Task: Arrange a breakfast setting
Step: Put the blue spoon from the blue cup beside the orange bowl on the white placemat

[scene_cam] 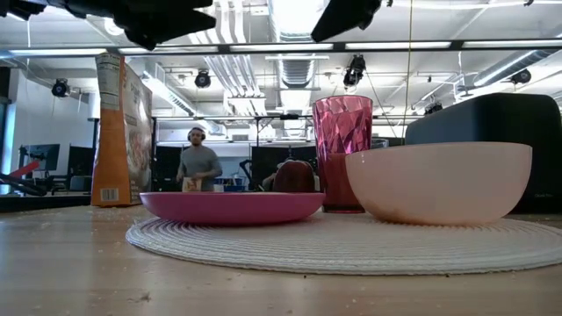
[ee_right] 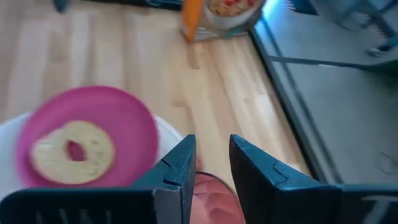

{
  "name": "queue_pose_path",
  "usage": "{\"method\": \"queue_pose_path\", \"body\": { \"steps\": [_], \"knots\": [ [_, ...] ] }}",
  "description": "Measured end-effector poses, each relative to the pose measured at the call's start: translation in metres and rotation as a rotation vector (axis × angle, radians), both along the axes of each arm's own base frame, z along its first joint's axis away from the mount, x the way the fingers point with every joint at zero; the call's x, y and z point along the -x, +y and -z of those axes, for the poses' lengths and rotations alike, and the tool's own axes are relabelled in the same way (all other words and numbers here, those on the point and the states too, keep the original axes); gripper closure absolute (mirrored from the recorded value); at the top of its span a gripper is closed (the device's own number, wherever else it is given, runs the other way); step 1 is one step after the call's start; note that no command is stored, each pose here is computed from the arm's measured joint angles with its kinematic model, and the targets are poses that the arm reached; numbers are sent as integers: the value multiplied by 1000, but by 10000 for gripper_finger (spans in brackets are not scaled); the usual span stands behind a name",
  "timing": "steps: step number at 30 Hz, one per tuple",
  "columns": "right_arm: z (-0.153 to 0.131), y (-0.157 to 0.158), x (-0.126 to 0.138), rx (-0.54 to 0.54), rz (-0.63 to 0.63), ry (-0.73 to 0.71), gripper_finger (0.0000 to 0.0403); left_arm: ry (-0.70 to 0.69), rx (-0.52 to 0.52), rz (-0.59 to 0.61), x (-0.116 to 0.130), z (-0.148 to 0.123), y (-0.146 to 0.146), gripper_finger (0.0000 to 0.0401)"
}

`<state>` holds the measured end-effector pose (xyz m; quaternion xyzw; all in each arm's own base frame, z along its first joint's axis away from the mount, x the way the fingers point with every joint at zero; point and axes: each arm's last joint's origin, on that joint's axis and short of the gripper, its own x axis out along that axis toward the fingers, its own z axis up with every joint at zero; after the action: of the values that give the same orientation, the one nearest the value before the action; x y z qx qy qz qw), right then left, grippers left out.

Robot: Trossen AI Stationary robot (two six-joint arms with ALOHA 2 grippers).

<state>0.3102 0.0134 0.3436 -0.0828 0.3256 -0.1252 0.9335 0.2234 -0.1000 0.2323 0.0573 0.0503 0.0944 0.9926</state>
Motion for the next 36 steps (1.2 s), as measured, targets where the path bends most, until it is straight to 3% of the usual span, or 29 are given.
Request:
{"method": "queue_pose_path", "body": {
  "steps": [9,12,15,17,20,23,26,31,36],
  "knots": [
    [7,-4,-5,162,34,58,299,-20,41,-7,17,17,10,150],
    [6,-8,-2,219,219,45,295,-40,50,-7,20,20,12,150],
    [4,-20,10,353,423,85,294,-36,47,-6,21,21,12,150],
    [0,-33,22,362,523,101,296,-37,48,-5,21,21,12,150],
    [-1,-62,38,213,612,119,299,-37,48,0,20,21,11,150],
    [1,-96,49,-2,639,136,299,-35,51,35,18,21,9,150],
    [3,-127,60,-147,666,134,287,-32,51,46,15,20,8,150],
    [12,-164,72,-239,741,150,249,-31,60,71,12,20,5,150],
    [14,-176,76,-313,734,138,210,-35,64,70,10,19,5,150]
  ]
}}
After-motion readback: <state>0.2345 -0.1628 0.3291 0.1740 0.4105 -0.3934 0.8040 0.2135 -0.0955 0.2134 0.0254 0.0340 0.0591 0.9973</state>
